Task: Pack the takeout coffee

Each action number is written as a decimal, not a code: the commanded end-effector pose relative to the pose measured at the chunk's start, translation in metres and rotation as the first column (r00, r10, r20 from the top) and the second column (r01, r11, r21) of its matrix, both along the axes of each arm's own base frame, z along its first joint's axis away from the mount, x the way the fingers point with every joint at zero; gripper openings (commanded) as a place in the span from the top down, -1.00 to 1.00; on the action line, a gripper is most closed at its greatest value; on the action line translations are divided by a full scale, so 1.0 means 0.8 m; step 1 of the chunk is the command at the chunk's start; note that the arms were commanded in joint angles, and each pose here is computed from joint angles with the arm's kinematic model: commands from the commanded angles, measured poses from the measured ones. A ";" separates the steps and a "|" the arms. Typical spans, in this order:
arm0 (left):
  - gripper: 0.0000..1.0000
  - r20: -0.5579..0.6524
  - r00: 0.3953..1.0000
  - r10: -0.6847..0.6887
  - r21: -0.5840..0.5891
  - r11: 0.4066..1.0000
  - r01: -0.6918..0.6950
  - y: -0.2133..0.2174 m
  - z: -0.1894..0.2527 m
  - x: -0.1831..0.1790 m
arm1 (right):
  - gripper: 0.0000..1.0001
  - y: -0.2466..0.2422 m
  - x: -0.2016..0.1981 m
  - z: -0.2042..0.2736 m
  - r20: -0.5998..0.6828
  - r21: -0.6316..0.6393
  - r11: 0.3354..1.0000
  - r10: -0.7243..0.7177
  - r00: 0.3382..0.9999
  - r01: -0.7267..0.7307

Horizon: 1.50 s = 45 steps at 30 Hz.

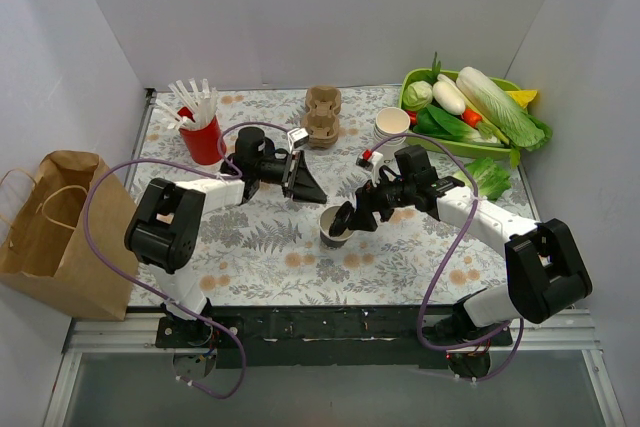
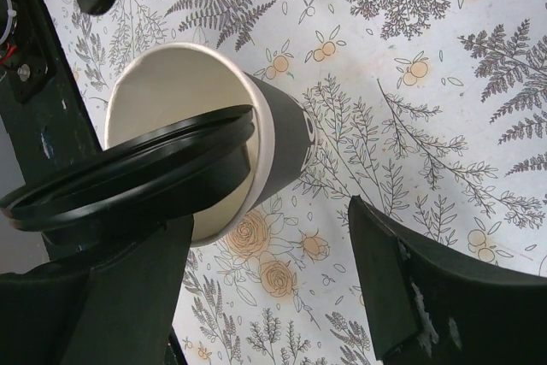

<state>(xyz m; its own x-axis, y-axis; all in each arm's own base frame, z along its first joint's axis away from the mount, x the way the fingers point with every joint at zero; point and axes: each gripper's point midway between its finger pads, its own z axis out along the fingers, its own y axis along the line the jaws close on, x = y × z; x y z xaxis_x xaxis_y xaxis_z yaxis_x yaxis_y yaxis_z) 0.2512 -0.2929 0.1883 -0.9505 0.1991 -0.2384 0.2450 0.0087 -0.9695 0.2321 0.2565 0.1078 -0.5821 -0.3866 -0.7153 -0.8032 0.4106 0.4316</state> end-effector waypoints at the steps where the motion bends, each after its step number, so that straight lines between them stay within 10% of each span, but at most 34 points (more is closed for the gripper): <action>1: 0.29 0.059 0.998 0.019 -0.009 1.000 -0.018 0.005 0.016 0.011 | -0.61 0.010 0.011 0.018 0.033 0.035 0.999 0.012 0.999 -0.013; 8: 0.06 0.098 0.994 0.047 0.009 0.999 -0.048 0.005 0.015 0.017 | -0.61 0.014 0.012 0.025 0.035 0.050 0.999 0.014 0.999 -0.016; 21: -0.40 0.559 0.819 0.128 0.106 0.969 -0.224 0.017 0.029 0.026 | -0.61 0.025 0.021 0.043 0.009 0.089 0.996 0.000 1.000 -0.001; 45: -0.43 0.487 0.867 0.107 0.155 0.966 -0.206 0.020 -0.008 -0.003 | -0.61 0.041 0.037 0.059 -0.002 0.115 0.993 -0.006 1.000 0.006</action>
